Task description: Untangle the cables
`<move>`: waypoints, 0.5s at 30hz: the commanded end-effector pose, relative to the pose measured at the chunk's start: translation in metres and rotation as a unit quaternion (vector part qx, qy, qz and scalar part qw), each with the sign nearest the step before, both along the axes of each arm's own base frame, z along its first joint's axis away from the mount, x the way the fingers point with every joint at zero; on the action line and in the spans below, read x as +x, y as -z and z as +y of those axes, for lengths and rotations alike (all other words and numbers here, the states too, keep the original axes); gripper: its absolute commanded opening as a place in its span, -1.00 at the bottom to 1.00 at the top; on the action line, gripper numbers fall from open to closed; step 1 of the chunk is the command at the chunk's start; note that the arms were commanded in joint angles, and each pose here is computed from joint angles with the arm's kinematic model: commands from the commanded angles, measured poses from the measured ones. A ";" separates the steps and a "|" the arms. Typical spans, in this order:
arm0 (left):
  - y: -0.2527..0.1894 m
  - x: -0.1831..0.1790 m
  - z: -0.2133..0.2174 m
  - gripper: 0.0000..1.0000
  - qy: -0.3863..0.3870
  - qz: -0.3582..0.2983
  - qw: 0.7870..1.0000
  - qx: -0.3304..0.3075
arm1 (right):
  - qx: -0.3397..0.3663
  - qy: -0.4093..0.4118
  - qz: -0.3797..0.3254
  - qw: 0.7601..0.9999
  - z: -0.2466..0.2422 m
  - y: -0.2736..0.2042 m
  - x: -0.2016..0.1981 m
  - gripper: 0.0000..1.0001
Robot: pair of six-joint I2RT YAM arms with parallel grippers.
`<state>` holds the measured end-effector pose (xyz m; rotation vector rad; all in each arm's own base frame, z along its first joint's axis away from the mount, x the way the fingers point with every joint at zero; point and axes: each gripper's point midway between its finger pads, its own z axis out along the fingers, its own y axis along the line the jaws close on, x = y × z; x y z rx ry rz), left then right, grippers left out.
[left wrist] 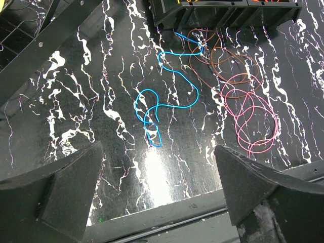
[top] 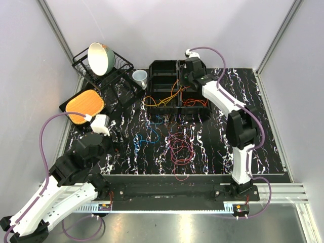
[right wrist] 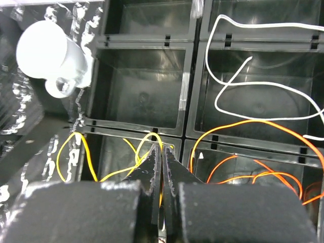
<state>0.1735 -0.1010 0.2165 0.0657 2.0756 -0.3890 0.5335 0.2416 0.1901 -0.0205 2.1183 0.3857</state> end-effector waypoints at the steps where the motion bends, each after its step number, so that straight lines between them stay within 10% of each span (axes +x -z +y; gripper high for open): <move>1: -0.012 0.006 -0.003 0.90 -0.002 -0.024 1.000 -0.013 | -0.041 0.036 -0.005 0.999 0.002 0.002 0.009 -1.00; 15: -0.012 0.006 -0.002 0.90 -0.002 -0.024 1.000 -0.013 | -0.129 0.055 0.040 0.989 0.024 0.060 0.006 -1.00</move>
